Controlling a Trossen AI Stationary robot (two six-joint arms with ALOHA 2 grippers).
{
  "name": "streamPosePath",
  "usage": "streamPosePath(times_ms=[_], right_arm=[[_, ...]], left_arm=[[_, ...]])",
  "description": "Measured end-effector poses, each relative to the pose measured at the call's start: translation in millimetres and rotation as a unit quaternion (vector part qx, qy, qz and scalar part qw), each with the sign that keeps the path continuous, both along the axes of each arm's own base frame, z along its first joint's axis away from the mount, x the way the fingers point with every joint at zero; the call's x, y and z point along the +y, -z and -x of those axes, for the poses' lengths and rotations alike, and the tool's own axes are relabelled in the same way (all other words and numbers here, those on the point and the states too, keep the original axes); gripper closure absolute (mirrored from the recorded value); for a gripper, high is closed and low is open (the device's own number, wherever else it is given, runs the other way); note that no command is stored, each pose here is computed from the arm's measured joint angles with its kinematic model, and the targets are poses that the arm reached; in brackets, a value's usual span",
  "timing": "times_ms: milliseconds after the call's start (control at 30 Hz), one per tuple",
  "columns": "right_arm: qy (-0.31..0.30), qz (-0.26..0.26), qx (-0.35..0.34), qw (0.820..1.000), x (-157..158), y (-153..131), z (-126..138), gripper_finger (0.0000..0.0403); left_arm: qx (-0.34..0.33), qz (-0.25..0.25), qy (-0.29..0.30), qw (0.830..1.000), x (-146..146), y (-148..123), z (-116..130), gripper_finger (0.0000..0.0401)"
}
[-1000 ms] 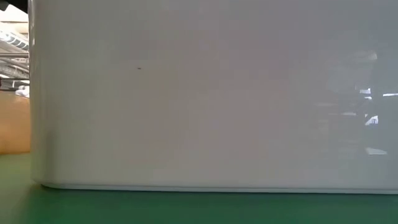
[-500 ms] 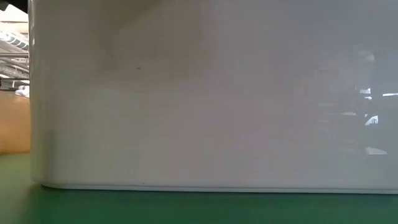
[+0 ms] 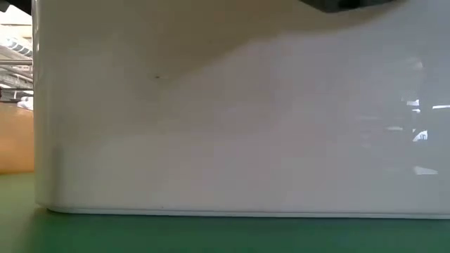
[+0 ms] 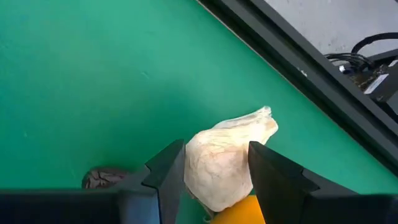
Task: Sort produce into baskets
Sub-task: Put the garlic into the orange bin
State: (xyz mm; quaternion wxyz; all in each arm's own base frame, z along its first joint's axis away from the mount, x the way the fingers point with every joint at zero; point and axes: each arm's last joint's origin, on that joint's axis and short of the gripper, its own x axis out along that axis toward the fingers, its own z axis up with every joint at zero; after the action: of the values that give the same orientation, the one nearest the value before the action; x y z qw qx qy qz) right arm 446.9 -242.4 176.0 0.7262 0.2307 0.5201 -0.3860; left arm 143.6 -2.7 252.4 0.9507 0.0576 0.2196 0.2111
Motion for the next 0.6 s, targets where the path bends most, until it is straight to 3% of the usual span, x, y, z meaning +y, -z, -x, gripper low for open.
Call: streamPosePath(times_ms=[233, 600], right_arm=[[-0.002, -0.012, 0.017, 1.000, 1.9, 1.1, 3.3, 0.0253], [-0.013, -0.016, 0.027, 0.999, 2.8, 1.1, 4.6, 0.0345]], left_arm=[[0.000, 0.000, 0.000, 1.000, 0.0, 0.0, 0.0, 0.0292], [0.000, 0.000, 0.000, 1.000, 0.0, 0.0, 0.0, 0.0292]])
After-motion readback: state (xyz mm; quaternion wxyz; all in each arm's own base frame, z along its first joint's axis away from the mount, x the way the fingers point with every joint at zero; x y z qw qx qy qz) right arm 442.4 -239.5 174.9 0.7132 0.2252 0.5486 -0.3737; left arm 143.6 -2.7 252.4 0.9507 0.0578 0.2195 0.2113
